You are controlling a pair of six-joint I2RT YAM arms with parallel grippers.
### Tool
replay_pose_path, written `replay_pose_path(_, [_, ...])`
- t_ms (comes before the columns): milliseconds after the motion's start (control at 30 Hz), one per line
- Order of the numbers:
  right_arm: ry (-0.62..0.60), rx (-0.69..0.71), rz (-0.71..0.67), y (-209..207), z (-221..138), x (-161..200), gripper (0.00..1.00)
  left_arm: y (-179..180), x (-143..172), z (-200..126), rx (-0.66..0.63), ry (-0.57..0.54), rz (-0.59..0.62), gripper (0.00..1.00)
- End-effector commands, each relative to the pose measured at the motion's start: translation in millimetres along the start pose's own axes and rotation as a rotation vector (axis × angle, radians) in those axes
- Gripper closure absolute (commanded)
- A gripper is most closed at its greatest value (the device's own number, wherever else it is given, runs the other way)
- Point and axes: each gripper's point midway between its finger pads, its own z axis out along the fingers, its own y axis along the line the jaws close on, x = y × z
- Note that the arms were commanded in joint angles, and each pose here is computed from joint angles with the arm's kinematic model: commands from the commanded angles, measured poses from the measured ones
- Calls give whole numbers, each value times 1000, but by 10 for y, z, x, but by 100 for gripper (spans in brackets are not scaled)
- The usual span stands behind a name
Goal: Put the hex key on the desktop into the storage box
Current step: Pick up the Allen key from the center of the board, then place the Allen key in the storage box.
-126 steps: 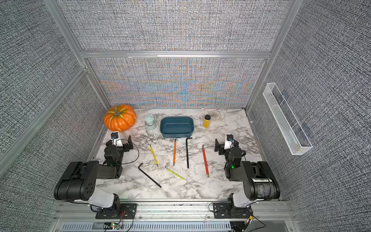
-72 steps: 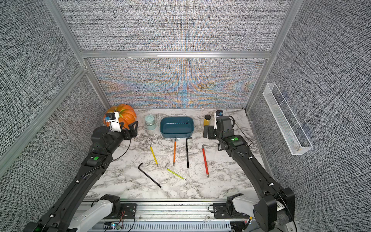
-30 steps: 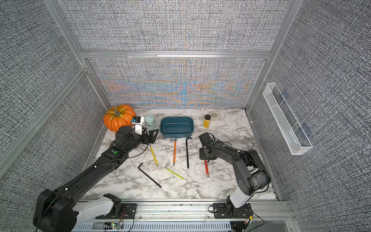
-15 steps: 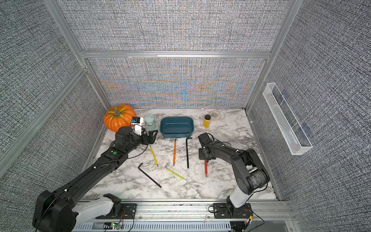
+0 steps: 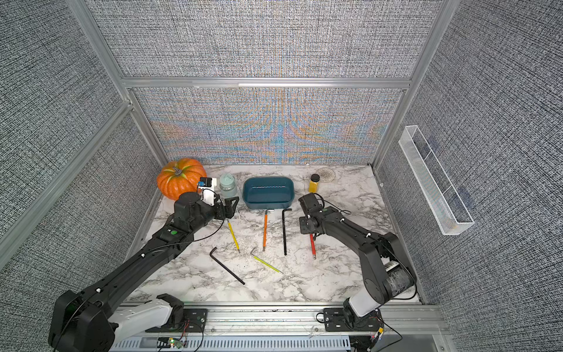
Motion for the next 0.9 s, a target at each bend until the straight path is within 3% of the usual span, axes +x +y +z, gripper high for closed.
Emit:
replay_pose_path(0, [-69, 30, -100, -40, -224, -242, 100, -9, -51, -20, -2, -11, 19, 7])
replay_pose_path(233, [-241, -7, -310, 150, -636, -1020, 100, -23, -106, -27, 0, -16, 27, 7])
replay_pose_path(433, [-269, 24, -529, 331, -542, -1621, 100, -32, -158, -61, -3, -26, 38, 6])
replay_pose_path(600, [-332, 29, -611, 498, -449, -2067, 100, 3, -151, -108, -24, -34, 45, 6])
replay_pose_path(867, [-534, -113, -691, 932, -533, -2432, 100, 85, -94, -124, -62, -34, 45, 5])
